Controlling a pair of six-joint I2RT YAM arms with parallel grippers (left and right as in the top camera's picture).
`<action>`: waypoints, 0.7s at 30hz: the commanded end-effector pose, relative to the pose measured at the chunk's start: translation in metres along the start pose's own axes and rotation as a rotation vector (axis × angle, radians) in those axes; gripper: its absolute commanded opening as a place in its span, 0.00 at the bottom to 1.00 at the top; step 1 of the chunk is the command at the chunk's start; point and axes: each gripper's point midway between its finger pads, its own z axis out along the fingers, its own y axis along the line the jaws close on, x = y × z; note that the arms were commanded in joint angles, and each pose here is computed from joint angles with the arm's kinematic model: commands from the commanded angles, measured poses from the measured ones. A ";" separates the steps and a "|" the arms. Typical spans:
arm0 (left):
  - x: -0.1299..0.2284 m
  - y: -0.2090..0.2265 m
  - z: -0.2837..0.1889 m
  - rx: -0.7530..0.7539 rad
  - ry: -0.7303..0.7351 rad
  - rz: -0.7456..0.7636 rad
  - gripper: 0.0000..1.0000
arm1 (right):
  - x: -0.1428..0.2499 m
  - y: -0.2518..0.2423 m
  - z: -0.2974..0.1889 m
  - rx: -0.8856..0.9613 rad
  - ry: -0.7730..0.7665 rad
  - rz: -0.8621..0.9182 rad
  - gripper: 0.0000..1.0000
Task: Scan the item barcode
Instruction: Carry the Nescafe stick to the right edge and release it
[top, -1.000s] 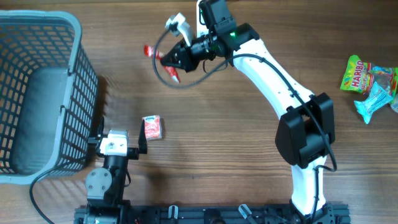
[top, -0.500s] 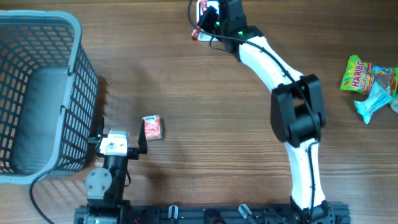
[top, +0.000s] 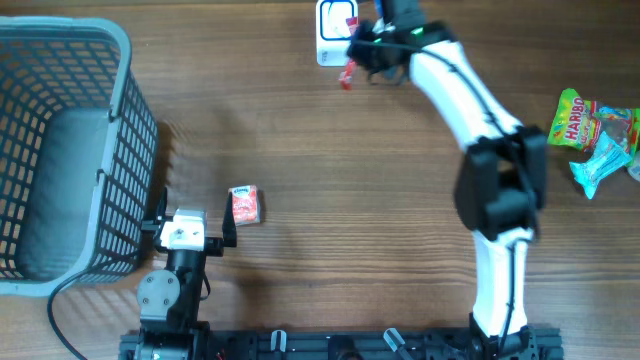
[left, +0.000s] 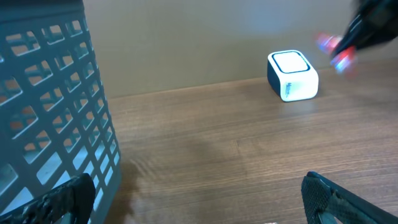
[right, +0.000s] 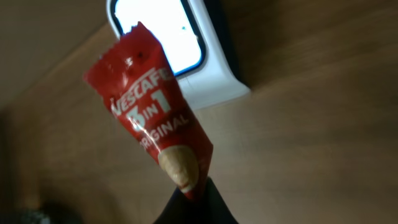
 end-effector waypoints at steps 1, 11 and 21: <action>0.000 -0.003 0.000 0.014 -0.005 0.013 1.00 | -0.039 -0.051 -0.101 0.196 -0.118 -0.055 0.05; 0.000 -0.003 0.000 0.014 -0.005 0.013 1.00 | -0.032 -0.360 -0.111 0.730 0.007 0.131 0.05; 0.000 -0.003 0.000 0.014 -0.005 0.013 1.00 | -0.087 -0.227 -0.146 0.160 -0.036 0.061 1.00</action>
